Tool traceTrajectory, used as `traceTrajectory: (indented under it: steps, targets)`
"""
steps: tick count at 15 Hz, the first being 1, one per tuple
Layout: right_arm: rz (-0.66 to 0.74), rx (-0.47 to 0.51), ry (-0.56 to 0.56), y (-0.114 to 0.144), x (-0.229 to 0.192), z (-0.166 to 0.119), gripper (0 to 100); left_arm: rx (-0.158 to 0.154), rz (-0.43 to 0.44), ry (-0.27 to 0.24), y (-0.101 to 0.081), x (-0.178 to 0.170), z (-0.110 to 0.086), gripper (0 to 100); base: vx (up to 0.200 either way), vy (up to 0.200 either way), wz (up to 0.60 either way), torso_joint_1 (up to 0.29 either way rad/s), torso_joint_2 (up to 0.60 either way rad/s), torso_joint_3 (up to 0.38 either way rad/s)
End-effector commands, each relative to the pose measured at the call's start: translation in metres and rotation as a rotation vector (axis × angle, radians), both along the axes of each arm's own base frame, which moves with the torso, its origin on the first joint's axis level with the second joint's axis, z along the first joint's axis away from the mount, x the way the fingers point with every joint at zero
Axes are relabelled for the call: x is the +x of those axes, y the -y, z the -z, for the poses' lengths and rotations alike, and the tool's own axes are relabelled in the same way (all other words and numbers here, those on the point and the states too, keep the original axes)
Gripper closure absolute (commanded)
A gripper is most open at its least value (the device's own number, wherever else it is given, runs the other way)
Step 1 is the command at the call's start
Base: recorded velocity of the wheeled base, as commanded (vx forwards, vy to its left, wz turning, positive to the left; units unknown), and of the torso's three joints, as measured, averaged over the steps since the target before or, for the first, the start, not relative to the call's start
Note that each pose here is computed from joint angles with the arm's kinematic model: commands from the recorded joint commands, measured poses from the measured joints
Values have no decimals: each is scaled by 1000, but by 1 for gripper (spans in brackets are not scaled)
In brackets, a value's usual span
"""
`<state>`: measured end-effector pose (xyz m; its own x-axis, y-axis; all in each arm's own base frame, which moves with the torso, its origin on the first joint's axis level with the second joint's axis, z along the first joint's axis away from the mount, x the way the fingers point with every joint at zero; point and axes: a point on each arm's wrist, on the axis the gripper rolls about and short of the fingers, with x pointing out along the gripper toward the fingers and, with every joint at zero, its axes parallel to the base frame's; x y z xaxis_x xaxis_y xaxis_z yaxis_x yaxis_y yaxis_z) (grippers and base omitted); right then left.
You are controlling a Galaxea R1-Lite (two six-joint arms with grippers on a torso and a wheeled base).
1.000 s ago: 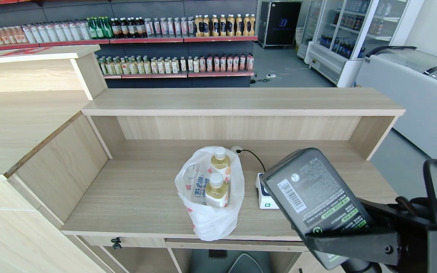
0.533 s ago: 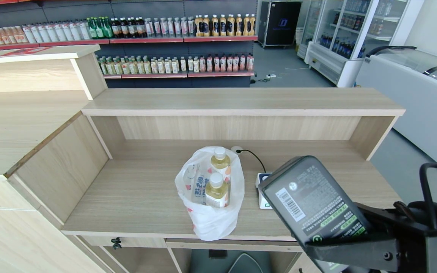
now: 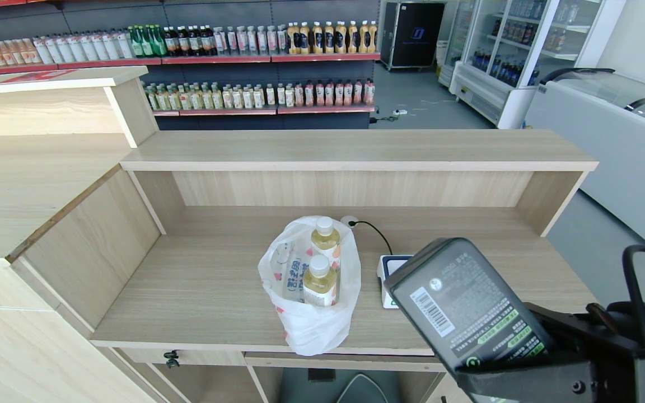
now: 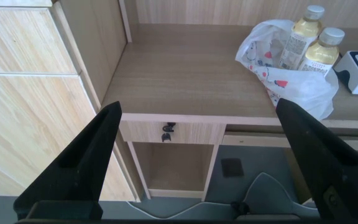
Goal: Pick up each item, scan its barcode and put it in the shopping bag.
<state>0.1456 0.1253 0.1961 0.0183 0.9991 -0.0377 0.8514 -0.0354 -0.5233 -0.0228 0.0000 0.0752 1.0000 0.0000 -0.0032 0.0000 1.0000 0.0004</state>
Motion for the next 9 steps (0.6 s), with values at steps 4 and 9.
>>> traceTrajectory:
  steps: [4, 9]
  targets:
    - [-4, 1, 2, 0, 0, 0, 100, 0, 0, 0, 0, 0, 0, 0, 0, 0, 0, 0, 0, 0]
    - [453, 96, -548, 27, 35, 3, 100, 0, 0, 0, 0, 0, 0, 0, 0, 0, 0, 0, 0, 0]
